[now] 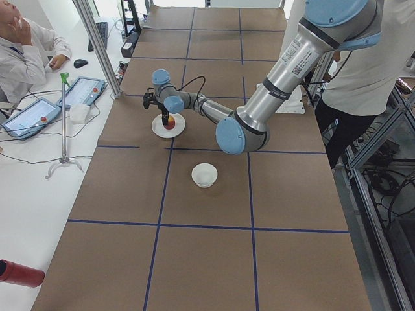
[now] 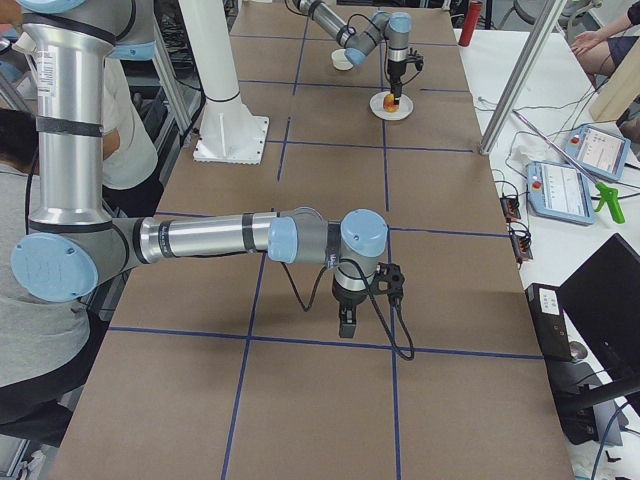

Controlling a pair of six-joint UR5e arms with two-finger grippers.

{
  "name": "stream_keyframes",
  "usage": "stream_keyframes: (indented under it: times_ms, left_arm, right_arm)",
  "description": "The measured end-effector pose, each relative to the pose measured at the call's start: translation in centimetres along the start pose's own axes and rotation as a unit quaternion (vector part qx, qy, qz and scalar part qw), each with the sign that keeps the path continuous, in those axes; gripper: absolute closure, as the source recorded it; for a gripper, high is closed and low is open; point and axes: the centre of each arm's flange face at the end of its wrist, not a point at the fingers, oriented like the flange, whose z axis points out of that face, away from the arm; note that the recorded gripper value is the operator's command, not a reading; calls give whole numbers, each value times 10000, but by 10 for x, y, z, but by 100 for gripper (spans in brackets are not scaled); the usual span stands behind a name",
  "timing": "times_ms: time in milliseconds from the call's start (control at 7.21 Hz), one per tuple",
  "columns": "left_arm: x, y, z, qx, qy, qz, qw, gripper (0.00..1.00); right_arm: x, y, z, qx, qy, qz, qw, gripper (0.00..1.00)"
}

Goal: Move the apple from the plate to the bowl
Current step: 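Lower the left gripper around the apple and close it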

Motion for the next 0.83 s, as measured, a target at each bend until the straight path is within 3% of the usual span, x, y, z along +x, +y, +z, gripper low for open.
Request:
stream_keyframes:
  times_ms: [277, 416, 554, 693, 832]
  left_arm:
    - [-2, 5, 14, 3, -21, 53, 10000, 0]
    - [-3, 6, 19, -3, -35, 64, 10000, 15]
    - [-3, 8, 22, -12, -40, 77, 10000, 70]
    - [-3, 9, 24, -22, -43, 127, 9999, 100]
    - [-3, 9, 24, -23, -41, 189, 9998, 100]
  right_arm:
    - [0, 0, 0, 0, 3, 3, 10000, 0]
    - [0, 0, 0, 1, 0, 3, 10000, 0]
    - [0, 0, 0, 2, 0, 3, 10000, 0]
    - [0, 0, 0, 1, 3, 3, 10000, 0]
    - [0, 0, 0, 1, 4, 3, 10000, 0]
